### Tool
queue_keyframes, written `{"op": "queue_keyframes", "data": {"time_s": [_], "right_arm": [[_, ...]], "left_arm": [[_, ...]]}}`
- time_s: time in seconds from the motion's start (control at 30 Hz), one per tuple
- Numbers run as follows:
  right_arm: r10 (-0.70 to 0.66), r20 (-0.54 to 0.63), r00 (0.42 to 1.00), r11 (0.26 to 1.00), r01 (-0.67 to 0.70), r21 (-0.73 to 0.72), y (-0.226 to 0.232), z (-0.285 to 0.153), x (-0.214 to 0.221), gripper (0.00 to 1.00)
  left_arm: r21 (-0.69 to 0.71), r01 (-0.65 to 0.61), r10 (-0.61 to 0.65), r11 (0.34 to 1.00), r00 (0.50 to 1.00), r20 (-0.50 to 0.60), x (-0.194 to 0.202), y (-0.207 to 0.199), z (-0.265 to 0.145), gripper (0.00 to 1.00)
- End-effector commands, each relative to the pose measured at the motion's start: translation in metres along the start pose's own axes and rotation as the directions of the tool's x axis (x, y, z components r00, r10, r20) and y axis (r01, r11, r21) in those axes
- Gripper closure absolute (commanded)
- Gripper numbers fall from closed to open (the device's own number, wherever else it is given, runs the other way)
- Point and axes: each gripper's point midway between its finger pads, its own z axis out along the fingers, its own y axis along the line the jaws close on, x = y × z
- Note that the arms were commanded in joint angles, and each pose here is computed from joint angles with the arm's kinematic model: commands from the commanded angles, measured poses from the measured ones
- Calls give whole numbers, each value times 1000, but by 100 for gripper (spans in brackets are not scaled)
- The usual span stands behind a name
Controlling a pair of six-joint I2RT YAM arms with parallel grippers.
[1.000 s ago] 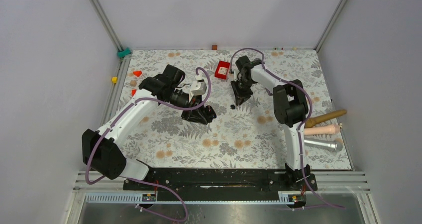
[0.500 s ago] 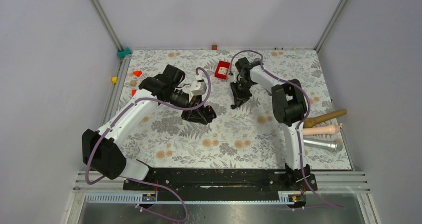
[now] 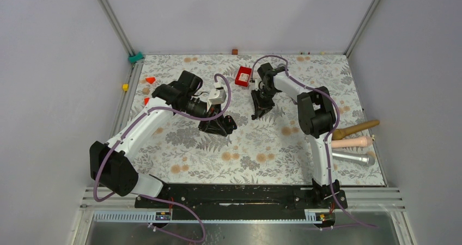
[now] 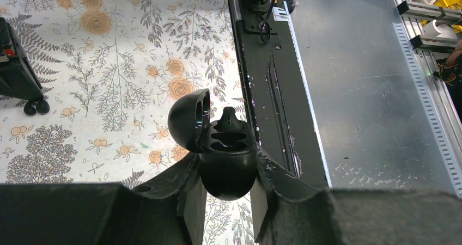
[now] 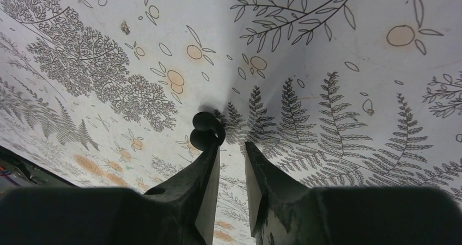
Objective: Insert the wireless bluetooth earbuds into the charging case
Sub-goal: Pick up the left earbud from the center of the board.
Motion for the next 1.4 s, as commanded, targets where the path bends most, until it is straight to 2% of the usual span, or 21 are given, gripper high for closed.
{"op": "queue_keyframes", "data": {"time_s": [0.0,0.67,1.13,1.37], "right_arm": [[20,-24,1000,998,-21,-54,13,0,4,69],[72,-11,997,989,-73,-125,26,4,-3,69],[108,-13,994,981,-108,-163,33,10,-5,80],[80,37,996,986,-74,-152,34,-5,-10,84]], "left_arm": [[11,-56,56,998,998,31,-10,-9,-2,100],[11,-55,55,998,998,28,-9,-8,-1,100],[10,-58,58,998,998,29,-10,-9,-2,100],[10,-58,57,998,998,28,-9,-8,-2,100]]}}
